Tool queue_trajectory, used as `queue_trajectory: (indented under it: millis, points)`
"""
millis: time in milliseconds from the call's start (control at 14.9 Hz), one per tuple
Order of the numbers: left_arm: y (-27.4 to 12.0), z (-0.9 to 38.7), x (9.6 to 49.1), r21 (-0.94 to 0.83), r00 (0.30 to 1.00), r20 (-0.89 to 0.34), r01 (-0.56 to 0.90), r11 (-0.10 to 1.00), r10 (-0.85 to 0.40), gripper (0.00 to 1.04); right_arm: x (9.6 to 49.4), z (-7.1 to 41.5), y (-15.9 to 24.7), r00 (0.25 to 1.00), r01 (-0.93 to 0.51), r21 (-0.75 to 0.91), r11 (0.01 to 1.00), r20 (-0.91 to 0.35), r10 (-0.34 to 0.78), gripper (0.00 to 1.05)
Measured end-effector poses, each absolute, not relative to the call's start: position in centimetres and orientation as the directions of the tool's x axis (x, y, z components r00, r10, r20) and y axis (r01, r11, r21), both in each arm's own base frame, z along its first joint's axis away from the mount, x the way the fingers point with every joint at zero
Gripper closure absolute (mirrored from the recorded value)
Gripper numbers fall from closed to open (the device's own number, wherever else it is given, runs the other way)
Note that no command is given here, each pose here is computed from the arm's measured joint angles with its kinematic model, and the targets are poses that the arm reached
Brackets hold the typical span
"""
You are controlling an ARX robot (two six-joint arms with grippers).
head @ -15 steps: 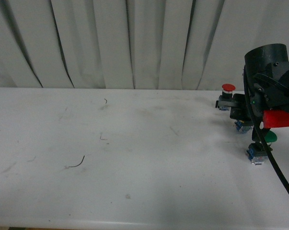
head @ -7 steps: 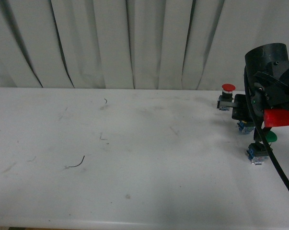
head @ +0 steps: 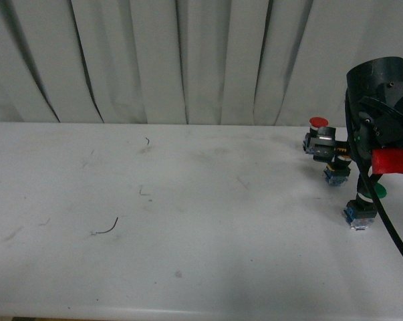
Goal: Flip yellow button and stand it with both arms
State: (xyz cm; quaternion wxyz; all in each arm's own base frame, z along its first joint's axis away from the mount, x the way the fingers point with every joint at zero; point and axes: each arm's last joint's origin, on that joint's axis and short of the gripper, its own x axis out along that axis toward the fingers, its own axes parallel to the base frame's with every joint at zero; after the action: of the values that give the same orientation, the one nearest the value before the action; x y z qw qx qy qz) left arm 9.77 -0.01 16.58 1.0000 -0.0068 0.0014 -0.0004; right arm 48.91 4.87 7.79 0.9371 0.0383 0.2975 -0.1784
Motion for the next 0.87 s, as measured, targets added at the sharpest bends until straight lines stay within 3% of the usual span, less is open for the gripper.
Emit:
queue_trajectory:
  millis: [67, 403, 671, 872]
  points:
    - [0.0, 16.6, 9.8, -0.014, 1.000, -0.003, 0.001, 1.000, -0.001, 0.07, 49.0, 7.8, 4.9, 0.764, 0.355, -0.029, 0.934, -0.567, -0.308, 0.06]
    - [0.0, 16.6, 9.8, -0.014, 1.000, -0.003, 0.001, 1.000, -0.001, 0.07, 49.1, 8.5, 5.0, 0.796, 0.318, 0.012, 0.948, -0.547, -0.260, 0.06]
    - [0.0, 16.6, 9.8, -0.014, 1.000, -0.003, 0.001, 1.000, -0.001, 0.07, 47.7, 13.7, 5.1, 0.886, 0.203, 0.104, 0.974, -0.443, -0.138, 0.06]
    - [0.0, 16.6, 9.8, -0.014, 1.000, -0.003, 0.001, 1.000, -0.001, 0.07, 41.8, 19.3, 5.0, 0.962, 0.008, 0.211, 0.977, -0.270, 0.051, 0.06]
